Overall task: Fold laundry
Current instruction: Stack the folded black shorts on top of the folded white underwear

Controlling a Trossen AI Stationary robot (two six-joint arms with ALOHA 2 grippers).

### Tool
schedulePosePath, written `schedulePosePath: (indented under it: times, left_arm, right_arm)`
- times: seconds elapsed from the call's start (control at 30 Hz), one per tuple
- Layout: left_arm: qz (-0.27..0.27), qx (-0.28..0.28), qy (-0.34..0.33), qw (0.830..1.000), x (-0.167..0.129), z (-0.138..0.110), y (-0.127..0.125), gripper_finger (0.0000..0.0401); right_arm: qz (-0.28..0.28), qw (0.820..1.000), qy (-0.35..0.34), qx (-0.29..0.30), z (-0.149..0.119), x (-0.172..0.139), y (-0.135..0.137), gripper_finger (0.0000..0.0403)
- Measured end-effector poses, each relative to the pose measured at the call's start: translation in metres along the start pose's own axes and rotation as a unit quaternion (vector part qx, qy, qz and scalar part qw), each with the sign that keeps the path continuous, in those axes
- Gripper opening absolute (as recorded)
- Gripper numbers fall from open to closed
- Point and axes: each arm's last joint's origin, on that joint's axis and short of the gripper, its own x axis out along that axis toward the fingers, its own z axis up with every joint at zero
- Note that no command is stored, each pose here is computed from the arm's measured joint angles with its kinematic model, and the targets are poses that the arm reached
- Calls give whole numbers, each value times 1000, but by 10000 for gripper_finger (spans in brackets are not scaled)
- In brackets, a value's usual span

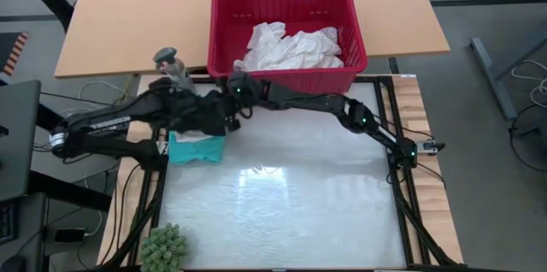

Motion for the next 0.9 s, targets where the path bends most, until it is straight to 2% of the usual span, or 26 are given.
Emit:
schedulePosePath:
  times: [0.1, 0.23, 0.3, 0.5, 0.63, 0.77, 0.9]
  left_arm:
    - [-41, -48, -23, 998, -12, -12, -4, 16]
    - [-91, -75, -27, 993, -18, -22, -14, 16]
    - [-121, -68, -22, 990, -18, -25, -24, 16]
    - [-212, 1, 28, 977, -6, -42, -66, 16]
    - [-222, -12, 24, 975, -8, -47, -78, 16]
    - [-232, -35, 17, 972, -13, -49, -82, 16]
    - [-274, -40, 31, 960, -21, -50, -83, 16]
  right_arm:
    - [14, 1000, -13, 14, 14, -1, 10, 56]
    - [51, 997, -14, 53, 18, 7, 28, 56]
    - [68, 996, -15, 55, 21, 12, 40, 60]
    - [104, 992, -14, 70, 28, 18, 63, 96]
    - [135, 987, -13, 85, 34, 18, 74, 119]
    - [197, 973, -18, 123, 36, 17, 84, 151]
    - [222, 965, 5, 139, 32, 15, 88, 185]
